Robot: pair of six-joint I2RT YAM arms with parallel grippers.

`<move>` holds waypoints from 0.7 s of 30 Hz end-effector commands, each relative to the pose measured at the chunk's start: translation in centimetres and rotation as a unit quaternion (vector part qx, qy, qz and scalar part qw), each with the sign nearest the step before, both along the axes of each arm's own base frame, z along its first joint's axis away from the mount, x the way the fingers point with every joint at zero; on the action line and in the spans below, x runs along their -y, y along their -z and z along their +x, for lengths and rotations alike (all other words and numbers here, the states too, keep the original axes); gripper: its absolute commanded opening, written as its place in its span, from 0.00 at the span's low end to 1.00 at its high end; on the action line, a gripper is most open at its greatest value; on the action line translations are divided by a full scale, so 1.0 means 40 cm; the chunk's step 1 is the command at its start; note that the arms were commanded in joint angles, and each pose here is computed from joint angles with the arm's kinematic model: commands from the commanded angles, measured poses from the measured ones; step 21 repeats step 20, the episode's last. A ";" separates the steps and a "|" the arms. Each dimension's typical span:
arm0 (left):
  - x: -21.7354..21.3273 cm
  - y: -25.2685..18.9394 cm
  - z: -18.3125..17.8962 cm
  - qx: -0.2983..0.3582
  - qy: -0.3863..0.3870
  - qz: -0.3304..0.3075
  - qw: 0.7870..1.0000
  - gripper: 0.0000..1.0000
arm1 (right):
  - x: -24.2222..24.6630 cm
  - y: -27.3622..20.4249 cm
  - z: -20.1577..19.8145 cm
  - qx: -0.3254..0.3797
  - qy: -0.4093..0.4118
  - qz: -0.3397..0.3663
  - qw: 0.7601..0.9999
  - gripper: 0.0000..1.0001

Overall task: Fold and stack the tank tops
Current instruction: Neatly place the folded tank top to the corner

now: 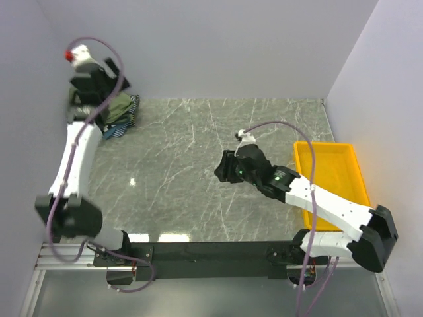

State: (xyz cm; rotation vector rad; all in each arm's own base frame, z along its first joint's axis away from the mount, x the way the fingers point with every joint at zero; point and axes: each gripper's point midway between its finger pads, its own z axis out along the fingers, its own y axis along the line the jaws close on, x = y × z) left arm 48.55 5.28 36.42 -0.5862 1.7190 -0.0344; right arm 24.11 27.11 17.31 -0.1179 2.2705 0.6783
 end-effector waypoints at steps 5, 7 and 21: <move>0.433 0.168 -0.256 -0.039 0.210 -0.051 0.976 0.96 | 0.109 -0.160 0.019 0.080 0.078 0.027 0.993 0.59; 0.506 0.184 -0.337 -0.043 0.252 -0.052 0.965 0.96 | 0.155 -0.170 0.022 0.094 0.113 0.020 0.989 0.61; 0.671 0.313 -0.573 -0.102 0.400 -0.046 0.910 0.96 | 0.253 -0.139 0.006 0.112 0.193 0.036 0.974 0.67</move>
